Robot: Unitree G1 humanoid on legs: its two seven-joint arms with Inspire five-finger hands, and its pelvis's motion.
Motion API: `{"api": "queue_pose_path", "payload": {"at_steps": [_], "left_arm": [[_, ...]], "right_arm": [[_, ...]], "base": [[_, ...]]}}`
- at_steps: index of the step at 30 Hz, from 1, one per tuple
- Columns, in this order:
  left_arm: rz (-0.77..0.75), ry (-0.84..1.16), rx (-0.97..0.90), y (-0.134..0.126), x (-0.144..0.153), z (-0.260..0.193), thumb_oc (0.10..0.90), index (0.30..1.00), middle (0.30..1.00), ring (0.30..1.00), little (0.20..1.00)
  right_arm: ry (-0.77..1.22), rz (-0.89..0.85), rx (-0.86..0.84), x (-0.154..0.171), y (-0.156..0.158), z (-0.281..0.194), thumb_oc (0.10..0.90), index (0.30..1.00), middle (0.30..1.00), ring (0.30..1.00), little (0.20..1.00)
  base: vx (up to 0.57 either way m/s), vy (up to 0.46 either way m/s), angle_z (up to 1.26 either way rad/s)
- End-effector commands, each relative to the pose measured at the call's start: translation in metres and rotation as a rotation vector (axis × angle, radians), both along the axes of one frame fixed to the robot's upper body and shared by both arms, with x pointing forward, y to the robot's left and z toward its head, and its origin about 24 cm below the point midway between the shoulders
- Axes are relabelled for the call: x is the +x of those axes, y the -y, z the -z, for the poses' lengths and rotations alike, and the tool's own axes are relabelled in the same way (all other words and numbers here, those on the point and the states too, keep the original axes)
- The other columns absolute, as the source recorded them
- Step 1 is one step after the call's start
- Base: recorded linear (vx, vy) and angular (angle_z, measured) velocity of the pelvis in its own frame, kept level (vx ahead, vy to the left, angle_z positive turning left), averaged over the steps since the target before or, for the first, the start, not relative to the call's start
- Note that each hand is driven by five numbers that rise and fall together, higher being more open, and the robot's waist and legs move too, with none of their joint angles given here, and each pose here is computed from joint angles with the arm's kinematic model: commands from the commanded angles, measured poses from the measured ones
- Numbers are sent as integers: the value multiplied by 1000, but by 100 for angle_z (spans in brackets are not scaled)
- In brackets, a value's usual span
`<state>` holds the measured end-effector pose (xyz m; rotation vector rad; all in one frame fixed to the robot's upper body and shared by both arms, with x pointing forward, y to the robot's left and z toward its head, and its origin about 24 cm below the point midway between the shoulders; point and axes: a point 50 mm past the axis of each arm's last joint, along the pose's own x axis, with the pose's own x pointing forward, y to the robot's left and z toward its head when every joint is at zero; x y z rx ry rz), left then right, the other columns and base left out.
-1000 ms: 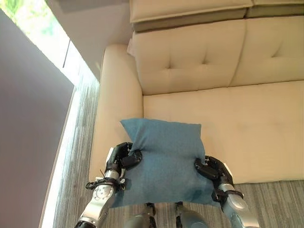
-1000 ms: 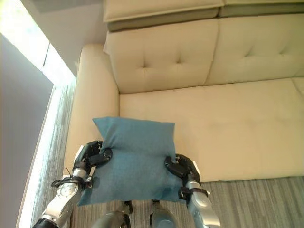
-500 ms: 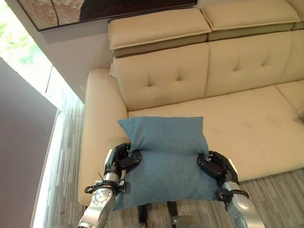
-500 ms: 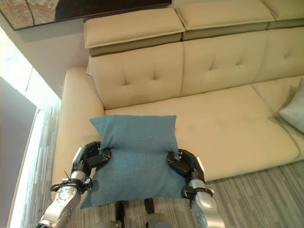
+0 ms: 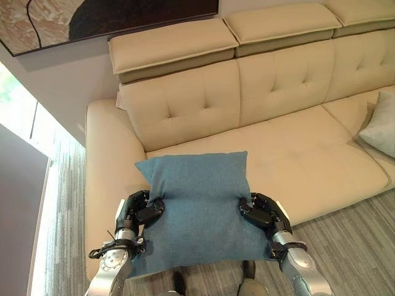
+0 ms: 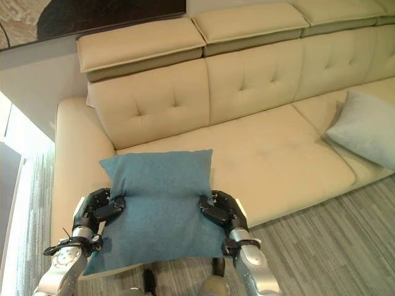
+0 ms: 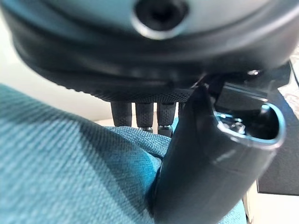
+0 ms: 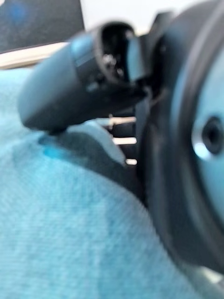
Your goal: Pick up all the scattered cushions and arrange them neatly on the sofa.
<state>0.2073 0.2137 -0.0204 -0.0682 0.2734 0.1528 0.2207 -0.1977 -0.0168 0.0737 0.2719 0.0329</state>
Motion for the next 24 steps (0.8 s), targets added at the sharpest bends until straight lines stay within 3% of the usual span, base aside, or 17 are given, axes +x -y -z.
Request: {"api": "queue_pose_path", "payload": {"at_steps": [1,11,24], "left_arm": [[115,279,-57,24,23,-46,400,300,300,300,300],[174,280,-104,46,31,-46,400,300,300,300,300],[163,223,-65,37,21,-36,400,300,300,300,300]], "right_arm": [[424,-96,80,31,-22,-79,400,300,300,300,300],[436,-48,42,26,-7,-84,400,300,300,300,300],[381,14,50,20,-8,-68,400,300,300,300,300]], "base": [[107,-356,-28],[99,-268,-3],[148,24,7]]}}
